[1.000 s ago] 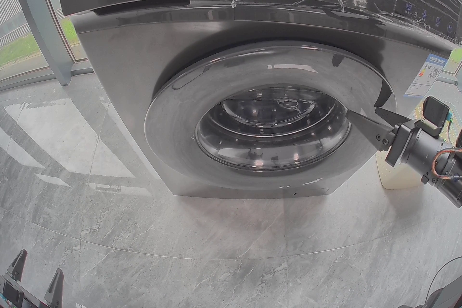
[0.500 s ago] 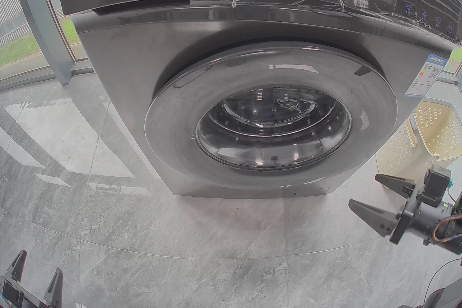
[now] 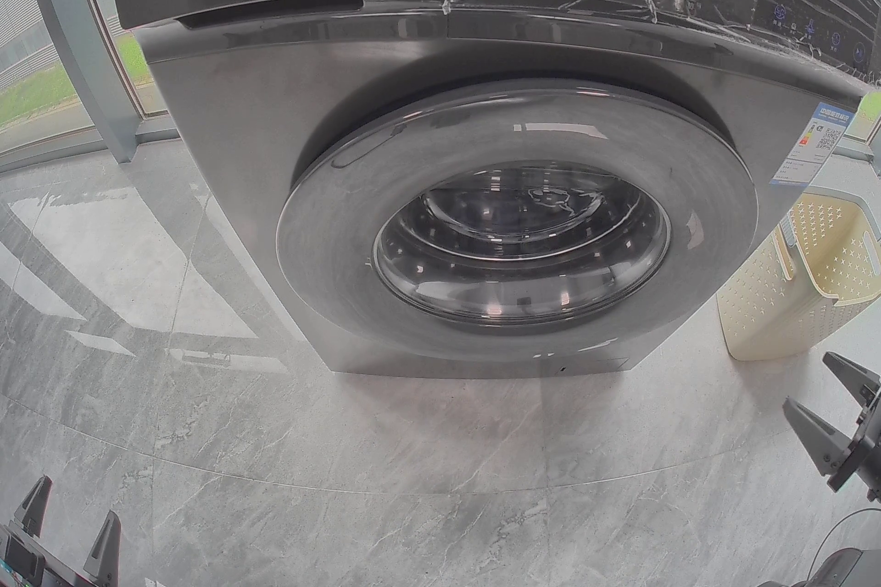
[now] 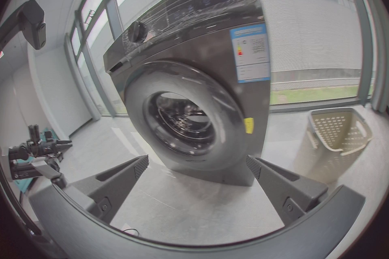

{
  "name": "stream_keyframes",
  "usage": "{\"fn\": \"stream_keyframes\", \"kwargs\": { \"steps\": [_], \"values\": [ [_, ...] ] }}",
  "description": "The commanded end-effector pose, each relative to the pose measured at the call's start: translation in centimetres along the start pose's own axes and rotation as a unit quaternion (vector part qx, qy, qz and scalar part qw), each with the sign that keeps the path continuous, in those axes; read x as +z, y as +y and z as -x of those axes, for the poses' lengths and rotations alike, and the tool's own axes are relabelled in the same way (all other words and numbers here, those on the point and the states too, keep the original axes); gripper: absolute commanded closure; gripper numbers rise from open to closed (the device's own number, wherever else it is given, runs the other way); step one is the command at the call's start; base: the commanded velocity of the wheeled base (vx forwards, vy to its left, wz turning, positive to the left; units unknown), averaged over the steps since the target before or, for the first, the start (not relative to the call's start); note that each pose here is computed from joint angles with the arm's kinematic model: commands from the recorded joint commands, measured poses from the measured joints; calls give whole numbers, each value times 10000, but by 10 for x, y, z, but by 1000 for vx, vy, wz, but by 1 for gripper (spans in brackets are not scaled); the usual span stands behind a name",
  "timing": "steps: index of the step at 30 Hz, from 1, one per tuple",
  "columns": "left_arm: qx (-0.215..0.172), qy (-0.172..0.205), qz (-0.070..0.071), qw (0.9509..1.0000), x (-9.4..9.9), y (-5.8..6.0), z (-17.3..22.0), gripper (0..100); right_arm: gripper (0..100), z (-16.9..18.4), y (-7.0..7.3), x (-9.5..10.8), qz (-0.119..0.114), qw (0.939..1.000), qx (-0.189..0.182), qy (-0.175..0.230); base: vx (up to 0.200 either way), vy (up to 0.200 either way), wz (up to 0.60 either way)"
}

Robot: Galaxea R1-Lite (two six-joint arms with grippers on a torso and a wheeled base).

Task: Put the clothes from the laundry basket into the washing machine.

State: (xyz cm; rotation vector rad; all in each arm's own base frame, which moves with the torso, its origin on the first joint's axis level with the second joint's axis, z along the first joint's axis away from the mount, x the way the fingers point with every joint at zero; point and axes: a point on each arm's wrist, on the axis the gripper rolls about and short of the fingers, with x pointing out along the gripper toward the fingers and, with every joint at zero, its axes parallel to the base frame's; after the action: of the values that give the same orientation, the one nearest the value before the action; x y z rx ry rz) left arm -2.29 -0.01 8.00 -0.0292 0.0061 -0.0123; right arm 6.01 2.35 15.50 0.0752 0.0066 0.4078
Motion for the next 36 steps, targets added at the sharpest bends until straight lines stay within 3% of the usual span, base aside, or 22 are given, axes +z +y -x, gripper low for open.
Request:
{"fn": "stream_keyframes", "kwargs": {
  "steps": [1, 8, 12, 14, 16, 17, 24, 29, 32, 36],
  "values": [
    [1, 16, 8, 10000, -5, 0, 0, 0, 0, 68, 3, -18, 307, 9895, -1245, -660, 0, 0, 0],
    [1, 16, 8, 10000, -5, 0, 0, 0, 0, 83, 6, -62, 357, 9858, -1542, -568, 0, 0, 0],
    [1, 16, 8, 10000, -5, 0, 0, 0, 0, 86, 7, -76, 321, 9846, -1709, -162, 0, 0, 0],
    [9, 16, 38, 10000, -5, 0, 0, 0, 0, 86, 6, -75, 334, 9822, -1834, -236, 0, 0, 0],
    [16, 16, 77, 10000, -5, 0, 0, 0, 0, 87, 4, -79, 294, 9745, -2225, -82, 0, 0, 0],
    [16, 16, 69, 10000, -5, 0, 0, 0, 0, 87, 4, -79, 290, 9739, -2249, -60, 0, 0, 0],
    [16, 16, 77, 10000, -5, 0, 0, 0, 0, 86, 6, -79, 480, 9792, -1972, -17, 0, 0, 0],
    [32, 15, 77, 10000, -5, 0, 0, 0, 0, 86, 5, -79, 411, 9797, -1964, -23, 0, 0, 0],
    [54, 0, -69, 10000, -5, 0, 0, 0, 0, 86, 5, -80, 402, 9798, -1957, -17, 0, 0, 0],
    [54, 0, -77, 10000, -5, 0, 0, 0, 0, 86, 5, -79, 322, 9800, -1964, -48, 0, 0, 0]
  ]
}}
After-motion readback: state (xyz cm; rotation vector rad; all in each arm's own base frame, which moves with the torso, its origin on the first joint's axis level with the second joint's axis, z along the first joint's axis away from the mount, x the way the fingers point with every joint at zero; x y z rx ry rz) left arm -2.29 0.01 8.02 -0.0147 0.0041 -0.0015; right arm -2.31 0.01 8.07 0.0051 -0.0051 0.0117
